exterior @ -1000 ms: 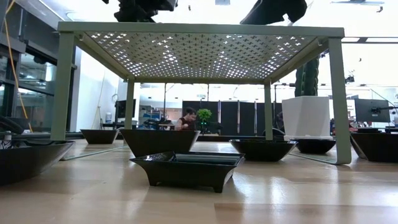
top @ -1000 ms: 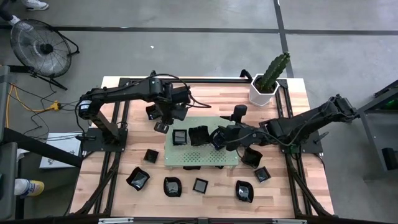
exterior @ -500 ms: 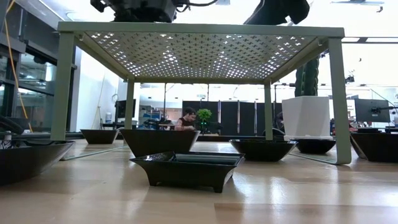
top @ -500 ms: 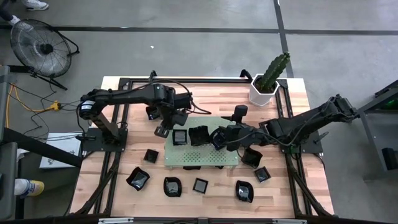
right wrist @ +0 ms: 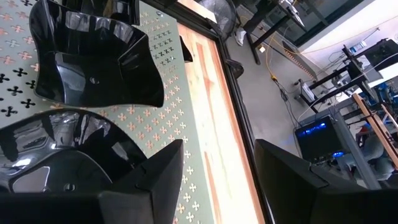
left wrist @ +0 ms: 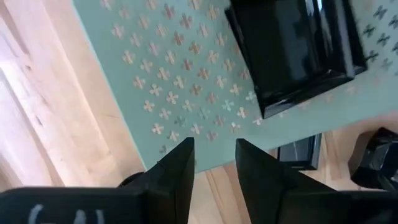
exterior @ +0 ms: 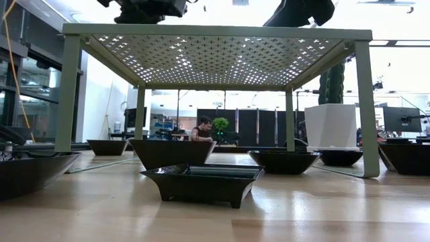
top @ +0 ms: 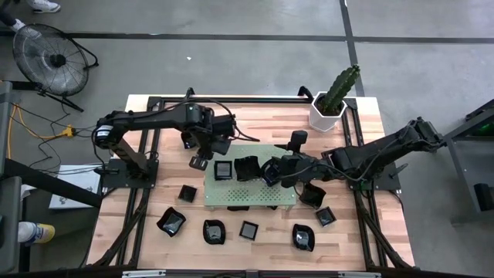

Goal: Pick & Place Mini shaped plates
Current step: Stack the black square shaped plate on top of the black square shaped plate on the shelf, then stack the black wave square shaped bowl on top of the black wave square shaped bowl on the shelf

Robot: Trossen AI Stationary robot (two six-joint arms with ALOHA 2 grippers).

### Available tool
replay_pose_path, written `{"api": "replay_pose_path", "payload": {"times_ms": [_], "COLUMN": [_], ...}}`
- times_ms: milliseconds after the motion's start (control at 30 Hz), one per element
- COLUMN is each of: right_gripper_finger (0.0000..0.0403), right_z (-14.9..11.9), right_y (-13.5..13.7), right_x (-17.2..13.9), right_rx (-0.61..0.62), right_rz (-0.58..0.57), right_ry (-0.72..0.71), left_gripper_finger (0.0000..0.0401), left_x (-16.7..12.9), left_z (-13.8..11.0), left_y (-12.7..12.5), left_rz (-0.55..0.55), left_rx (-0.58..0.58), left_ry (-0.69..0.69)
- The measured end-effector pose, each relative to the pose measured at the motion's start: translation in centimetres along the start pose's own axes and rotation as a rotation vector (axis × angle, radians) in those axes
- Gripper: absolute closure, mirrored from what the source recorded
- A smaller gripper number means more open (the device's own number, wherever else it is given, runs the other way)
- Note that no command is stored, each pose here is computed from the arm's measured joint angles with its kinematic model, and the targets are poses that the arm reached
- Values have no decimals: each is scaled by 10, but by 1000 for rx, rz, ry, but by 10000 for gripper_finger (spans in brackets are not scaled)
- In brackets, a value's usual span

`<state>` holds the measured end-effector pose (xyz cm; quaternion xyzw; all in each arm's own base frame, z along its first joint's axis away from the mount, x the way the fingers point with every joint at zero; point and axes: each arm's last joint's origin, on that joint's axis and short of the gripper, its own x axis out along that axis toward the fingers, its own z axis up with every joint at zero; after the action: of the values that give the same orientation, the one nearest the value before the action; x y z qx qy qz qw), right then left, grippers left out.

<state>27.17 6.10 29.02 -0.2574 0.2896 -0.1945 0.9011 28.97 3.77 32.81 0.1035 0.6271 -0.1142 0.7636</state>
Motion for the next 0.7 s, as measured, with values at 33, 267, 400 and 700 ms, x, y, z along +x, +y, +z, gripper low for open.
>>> {"api": "replay_pose_path", "payload": {"times_ms": [33,267,400,700], "right_gripper_finger": [210,210,210,210], "right_z": [0,0,-1,-2], "right_y": [0,0,1,1], "right_x": [0,0,0,0], "right_rx": [0,8,7,9], "right_rz": [0,11,23,28], "right_ry": [0,1,2,8], "left_gripper_finger": [288,288,288,288], "left_x": [-4,-13,-13,-13], "left_z": [0,0,1,0], "left_y": [-1,-5,-5,-3], "left_rz": [2,-85,-86,0], "left_rx": [-2,-61,-67,-73], "left_ry": [-16,-117,-121,-89]}}
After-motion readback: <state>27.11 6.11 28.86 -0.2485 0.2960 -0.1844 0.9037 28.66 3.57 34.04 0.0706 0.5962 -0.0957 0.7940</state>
